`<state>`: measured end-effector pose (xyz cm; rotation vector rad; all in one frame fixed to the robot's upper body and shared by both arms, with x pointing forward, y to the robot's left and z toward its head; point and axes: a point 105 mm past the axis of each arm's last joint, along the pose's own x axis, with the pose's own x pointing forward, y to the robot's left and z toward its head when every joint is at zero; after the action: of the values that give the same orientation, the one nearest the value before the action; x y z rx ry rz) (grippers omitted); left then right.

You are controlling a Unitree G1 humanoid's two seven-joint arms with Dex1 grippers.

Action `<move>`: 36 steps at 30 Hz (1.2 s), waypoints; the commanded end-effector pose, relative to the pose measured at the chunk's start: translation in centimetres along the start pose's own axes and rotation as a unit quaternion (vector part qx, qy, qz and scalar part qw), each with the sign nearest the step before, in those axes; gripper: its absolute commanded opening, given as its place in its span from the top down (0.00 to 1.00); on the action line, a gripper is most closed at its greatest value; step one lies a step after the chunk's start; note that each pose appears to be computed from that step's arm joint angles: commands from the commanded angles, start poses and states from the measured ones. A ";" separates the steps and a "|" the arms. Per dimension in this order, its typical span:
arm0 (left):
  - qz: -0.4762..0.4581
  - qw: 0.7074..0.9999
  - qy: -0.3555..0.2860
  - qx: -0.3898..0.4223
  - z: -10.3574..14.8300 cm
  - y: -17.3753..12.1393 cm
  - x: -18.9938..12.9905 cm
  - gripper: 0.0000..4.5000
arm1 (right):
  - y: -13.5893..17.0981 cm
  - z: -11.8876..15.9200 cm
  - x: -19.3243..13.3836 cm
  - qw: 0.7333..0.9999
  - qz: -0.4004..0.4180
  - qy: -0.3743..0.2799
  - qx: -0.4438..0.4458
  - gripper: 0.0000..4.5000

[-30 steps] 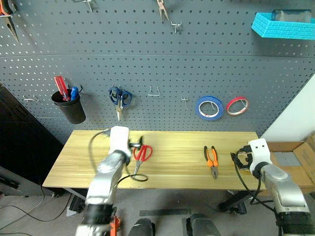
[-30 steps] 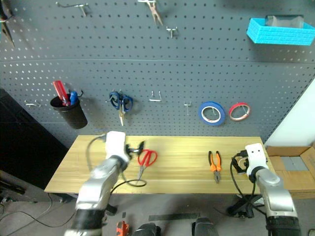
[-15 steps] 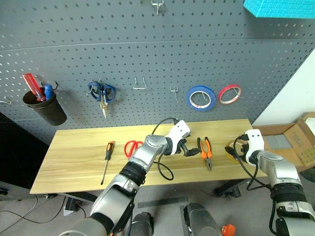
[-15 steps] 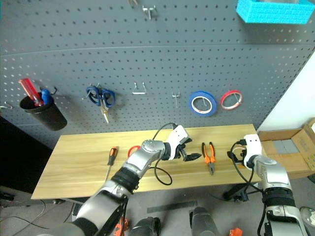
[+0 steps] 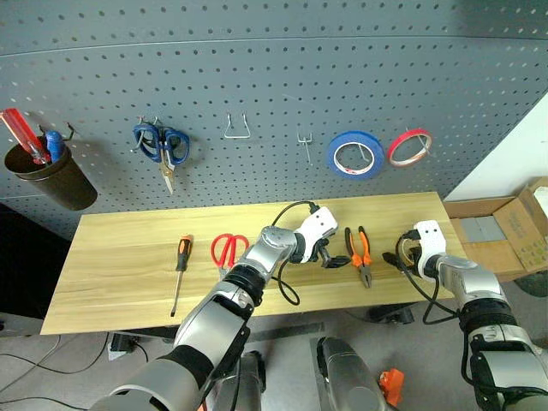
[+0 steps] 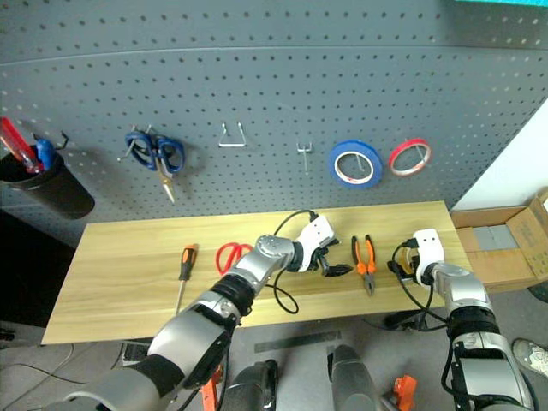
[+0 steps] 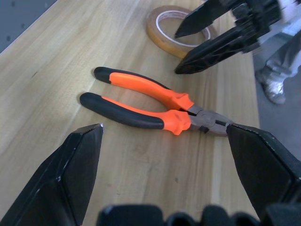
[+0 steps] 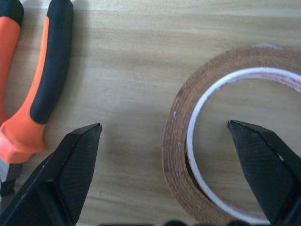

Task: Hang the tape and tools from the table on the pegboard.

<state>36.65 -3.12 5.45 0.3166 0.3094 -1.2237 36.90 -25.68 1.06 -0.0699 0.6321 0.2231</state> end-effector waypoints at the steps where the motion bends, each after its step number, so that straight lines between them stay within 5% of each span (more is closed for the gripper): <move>1: -0.026 0.999 -0.028 0.024 1.8 -1.0 0.5 0.01 | -0.6 -1.8 0.1 1.000 -0.003 0.026 0.009 0.00; 5: -0.038 0.998 -0.032 0.032 2.1 -1.3 0.6 0.00 | -0.4 -0.9 0.4 0.999 -0.004 0.010 0.034 0.20; 15: -0.035 0.998 -0.042 0.035 2.2 -1.0 0.0 0.00 | -0.3 -1.0 0.2 1.000 -0.005 0.006 0.017 0.96; 19: -0.037 0.997 -0.065 0.032 1.8 -2.0 -1.3 0.00 | 0.5 -1.4 -0.9 0.999 -0.005 -0.007 -0.044 0.98; 22: -0.006 0.996 -0.092 0.006 1.3 -2.5 -3.5 0.00 | 3.2 1.1 -2.8 0.988 0.009 -0.079 -0.130 0.98; 36: 0.223 0.952 -0.142 -0.155 -1.9 -6.7 -17.9 0.00 | 18.8 8.1 -9.4 0.866 0.091 -0.379 -0.313 0.98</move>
<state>24.82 11.05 7.96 -0.0541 0.2564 -0.7690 30.30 -9.90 11.20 -0.5146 -0.1064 0.5583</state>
